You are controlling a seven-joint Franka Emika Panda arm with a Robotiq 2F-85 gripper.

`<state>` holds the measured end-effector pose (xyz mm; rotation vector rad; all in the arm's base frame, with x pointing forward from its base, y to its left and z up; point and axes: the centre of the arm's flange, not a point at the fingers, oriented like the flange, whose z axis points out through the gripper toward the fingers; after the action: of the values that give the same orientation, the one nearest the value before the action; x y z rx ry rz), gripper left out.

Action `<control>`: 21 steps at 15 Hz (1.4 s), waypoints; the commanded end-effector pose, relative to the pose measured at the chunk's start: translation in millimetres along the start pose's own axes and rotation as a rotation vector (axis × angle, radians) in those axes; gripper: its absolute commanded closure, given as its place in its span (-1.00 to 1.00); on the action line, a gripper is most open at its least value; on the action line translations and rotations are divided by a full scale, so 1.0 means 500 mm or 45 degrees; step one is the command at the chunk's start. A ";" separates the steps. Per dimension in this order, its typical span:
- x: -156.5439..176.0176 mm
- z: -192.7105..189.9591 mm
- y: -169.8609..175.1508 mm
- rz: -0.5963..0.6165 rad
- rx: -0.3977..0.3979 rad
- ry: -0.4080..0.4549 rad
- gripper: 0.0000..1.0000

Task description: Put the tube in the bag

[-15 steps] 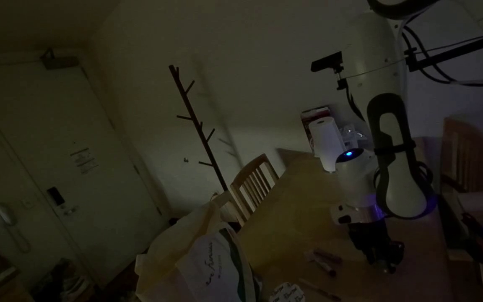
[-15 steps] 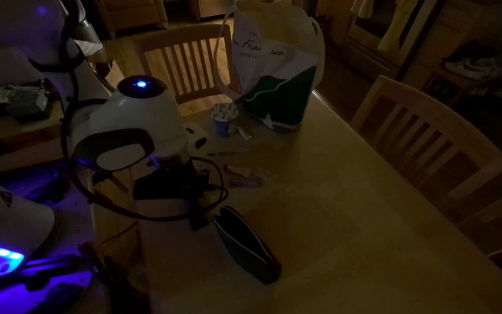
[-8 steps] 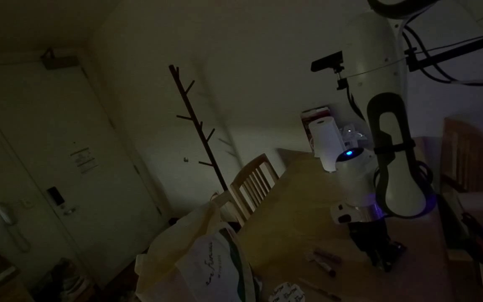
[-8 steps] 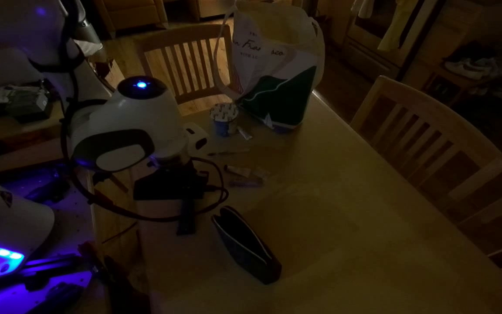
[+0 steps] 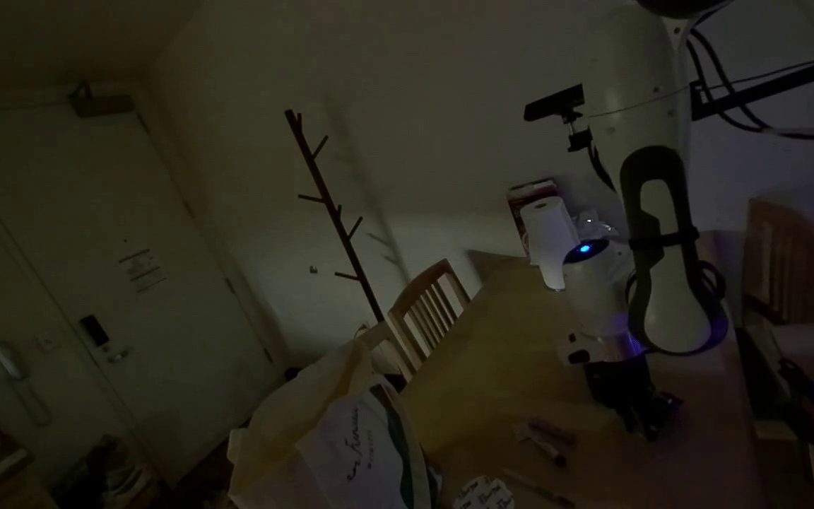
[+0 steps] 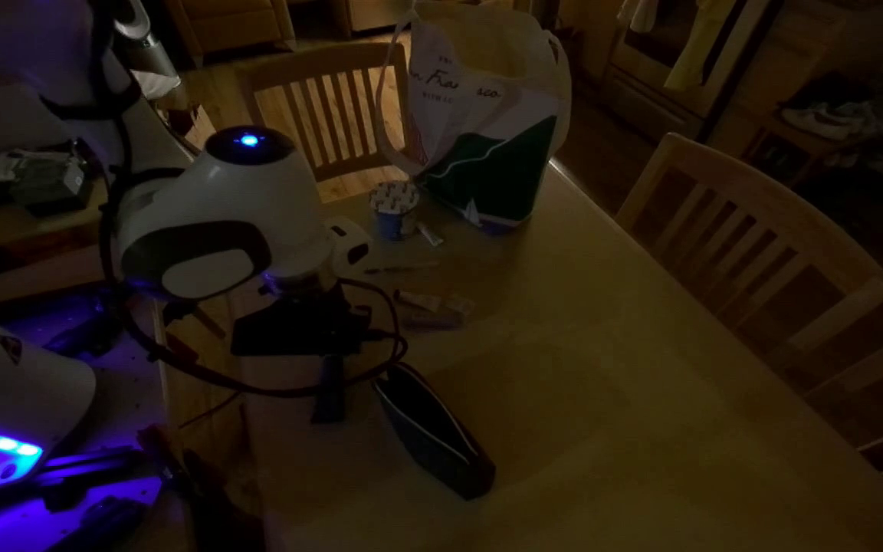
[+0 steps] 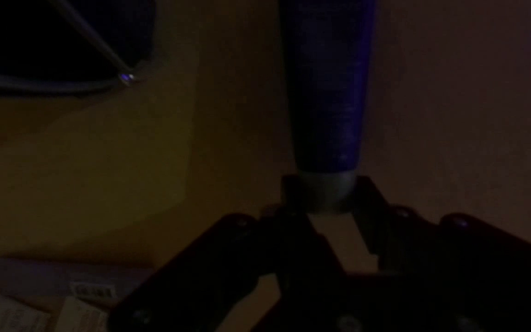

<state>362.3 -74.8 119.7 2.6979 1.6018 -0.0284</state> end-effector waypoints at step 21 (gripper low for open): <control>-0.090 -0.262 0.079 -0.623 0.046 -0.118 0.84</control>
<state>378.2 -113.4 250.5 2.2918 2.0179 -0.2486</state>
